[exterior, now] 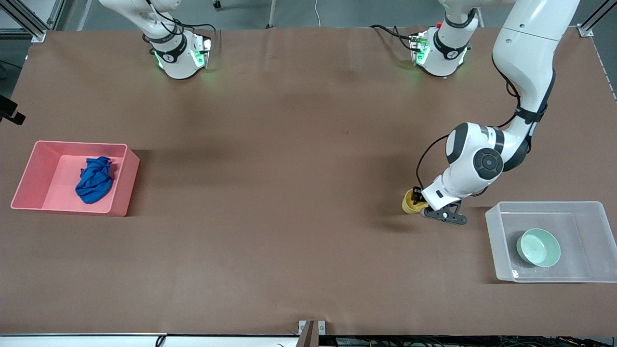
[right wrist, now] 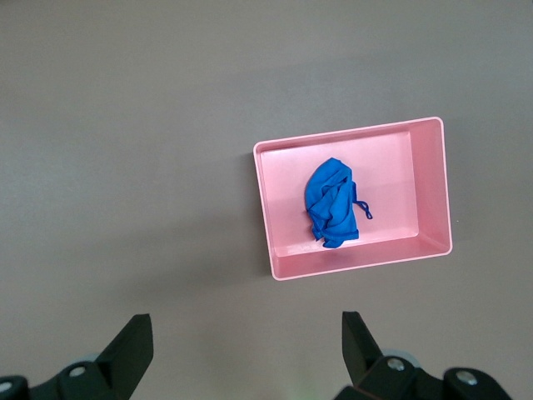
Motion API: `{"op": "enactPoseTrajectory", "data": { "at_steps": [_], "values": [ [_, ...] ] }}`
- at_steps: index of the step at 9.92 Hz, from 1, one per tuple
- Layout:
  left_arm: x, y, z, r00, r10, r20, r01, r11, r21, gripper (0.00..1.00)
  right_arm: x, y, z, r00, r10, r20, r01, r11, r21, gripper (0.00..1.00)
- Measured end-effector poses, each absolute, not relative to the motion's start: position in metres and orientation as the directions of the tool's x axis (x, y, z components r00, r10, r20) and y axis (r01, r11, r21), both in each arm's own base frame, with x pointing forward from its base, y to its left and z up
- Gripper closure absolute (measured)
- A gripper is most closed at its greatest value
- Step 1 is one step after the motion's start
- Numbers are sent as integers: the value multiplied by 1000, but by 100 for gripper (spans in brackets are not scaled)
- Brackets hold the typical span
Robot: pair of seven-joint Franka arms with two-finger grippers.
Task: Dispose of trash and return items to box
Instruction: 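Move the left gripper to the yellow cup and grasp its rim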
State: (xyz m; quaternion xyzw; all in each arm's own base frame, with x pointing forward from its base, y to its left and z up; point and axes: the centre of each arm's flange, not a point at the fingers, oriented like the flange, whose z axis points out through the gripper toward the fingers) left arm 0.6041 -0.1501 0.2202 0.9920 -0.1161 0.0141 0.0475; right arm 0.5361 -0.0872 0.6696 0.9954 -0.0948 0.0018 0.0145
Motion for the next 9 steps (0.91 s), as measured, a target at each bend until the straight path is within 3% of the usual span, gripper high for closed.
{"op": "enactPoseTrajectory", "data": {
  "at_steps": [3, 6, 9],
  "values": [
    [611, -148, 234, 972, -225, 66, -230, -969, 87, 97, 536, -87, 670, 982, -189, 6, -189, -982, 29, 0],
    [633, -113, 305, 975, -191, 111, -198, -979, 56, 97, 536, -87, 670, 982, -189, 6, -189, -982, 29, 0],
    [675, 7, 384, 974, -119, 192, -115, -993, -29, 97, 536, -87, 669, 982, -188, 5, -189, -982, 29, 0]
  ]
}}
